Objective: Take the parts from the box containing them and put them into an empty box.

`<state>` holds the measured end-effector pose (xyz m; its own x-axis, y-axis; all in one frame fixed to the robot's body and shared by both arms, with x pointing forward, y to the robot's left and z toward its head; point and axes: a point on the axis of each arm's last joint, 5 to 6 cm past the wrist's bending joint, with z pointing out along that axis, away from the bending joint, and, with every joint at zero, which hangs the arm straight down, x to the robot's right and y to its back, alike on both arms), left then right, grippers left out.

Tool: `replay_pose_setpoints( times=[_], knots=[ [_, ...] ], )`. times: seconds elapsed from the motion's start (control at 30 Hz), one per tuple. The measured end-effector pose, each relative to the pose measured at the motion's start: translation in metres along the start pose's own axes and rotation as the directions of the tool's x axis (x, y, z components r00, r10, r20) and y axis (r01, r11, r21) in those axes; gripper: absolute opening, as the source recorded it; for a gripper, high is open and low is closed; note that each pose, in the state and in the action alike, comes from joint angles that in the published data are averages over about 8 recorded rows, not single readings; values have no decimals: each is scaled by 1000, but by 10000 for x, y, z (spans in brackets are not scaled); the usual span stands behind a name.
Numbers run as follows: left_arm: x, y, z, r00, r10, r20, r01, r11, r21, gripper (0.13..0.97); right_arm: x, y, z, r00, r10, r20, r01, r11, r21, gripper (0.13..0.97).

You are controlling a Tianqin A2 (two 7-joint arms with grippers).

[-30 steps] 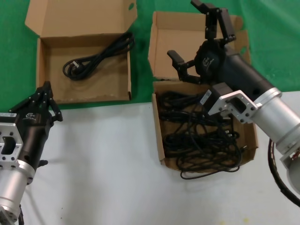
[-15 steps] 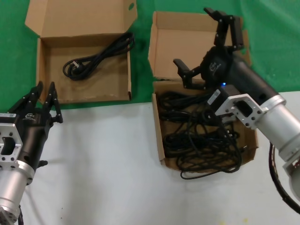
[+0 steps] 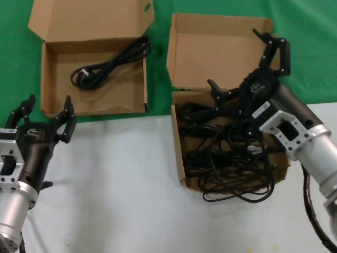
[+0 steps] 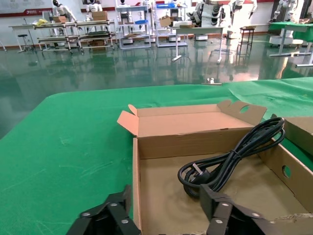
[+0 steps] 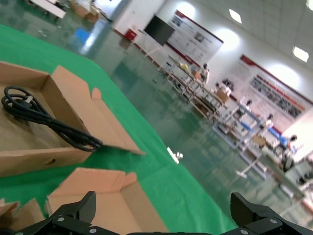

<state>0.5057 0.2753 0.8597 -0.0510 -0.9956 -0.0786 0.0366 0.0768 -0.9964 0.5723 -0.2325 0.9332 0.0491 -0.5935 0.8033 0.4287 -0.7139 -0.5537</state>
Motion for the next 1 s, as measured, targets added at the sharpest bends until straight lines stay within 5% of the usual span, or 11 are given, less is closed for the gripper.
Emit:
replay_pose_setpoints(
  times=[0.57, 1.0],
  knots=[
    [-14, 15, -12, 1000, -2, 5, 2, 1000, -5, 786, -133, 180, -273, 961, 272, -51, -276, 954, -116, 966],
    [-25, 27, -21, 1000, -4, 9, 4, 1000, -8, 906, -226, 303, -495, 883, 452, -128, -469, 864, -183, 966]
  ],
)
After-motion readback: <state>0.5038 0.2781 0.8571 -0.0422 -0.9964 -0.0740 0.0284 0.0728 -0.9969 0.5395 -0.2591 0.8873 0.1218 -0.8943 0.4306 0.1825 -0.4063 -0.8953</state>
